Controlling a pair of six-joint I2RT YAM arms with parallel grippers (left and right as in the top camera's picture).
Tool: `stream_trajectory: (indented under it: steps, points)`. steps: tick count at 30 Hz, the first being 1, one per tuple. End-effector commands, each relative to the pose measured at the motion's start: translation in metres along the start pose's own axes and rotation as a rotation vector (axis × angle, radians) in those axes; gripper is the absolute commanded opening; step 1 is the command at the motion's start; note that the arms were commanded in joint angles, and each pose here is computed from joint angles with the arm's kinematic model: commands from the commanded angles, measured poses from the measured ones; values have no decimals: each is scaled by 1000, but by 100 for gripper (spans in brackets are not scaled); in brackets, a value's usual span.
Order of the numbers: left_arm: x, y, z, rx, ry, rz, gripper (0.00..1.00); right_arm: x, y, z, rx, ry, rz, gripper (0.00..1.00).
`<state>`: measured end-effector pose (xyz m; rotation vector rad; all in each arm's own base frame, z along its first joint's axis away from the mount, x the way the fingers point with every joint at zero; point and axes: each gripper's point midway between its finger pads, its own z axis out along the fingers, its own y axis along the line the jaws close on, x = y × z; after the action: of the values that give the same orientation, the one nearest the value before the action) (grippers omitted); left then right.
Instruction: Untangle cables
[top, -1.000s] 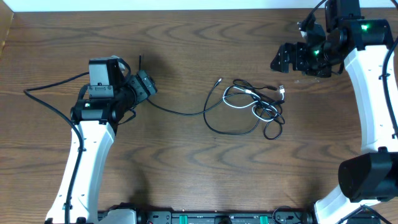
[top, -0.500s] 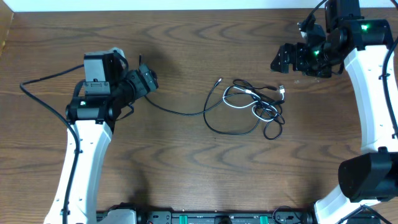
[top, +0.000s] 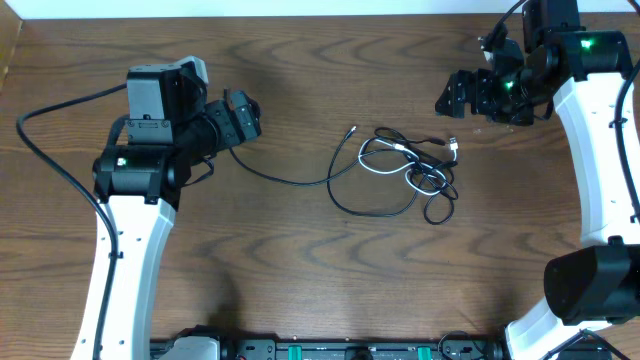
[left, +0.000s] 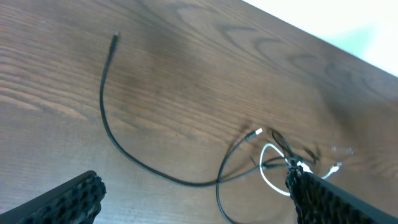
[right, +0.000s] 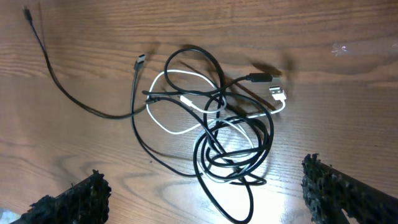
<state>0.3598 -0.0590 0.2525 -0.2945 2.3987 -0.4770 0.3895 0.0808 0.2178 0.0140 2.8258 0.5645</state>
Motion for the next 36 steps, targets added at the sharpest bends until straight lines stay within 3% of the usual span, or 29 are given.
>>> stream_trajectory:
  steps: [1, 8, 36]
  points:
    - [0, -15, -8, 29, -6, 47, 98, 3, 4, 3, -2, 12, -27, 97]
    - [12, -30, 2, 53, 36, 85, 99, 3, 5, 3, -2, 14, -26, 97]
    - [18, -23, 12, 27, 78, 56, 99, 5, 4, 3, -1, 21, -23, 99]
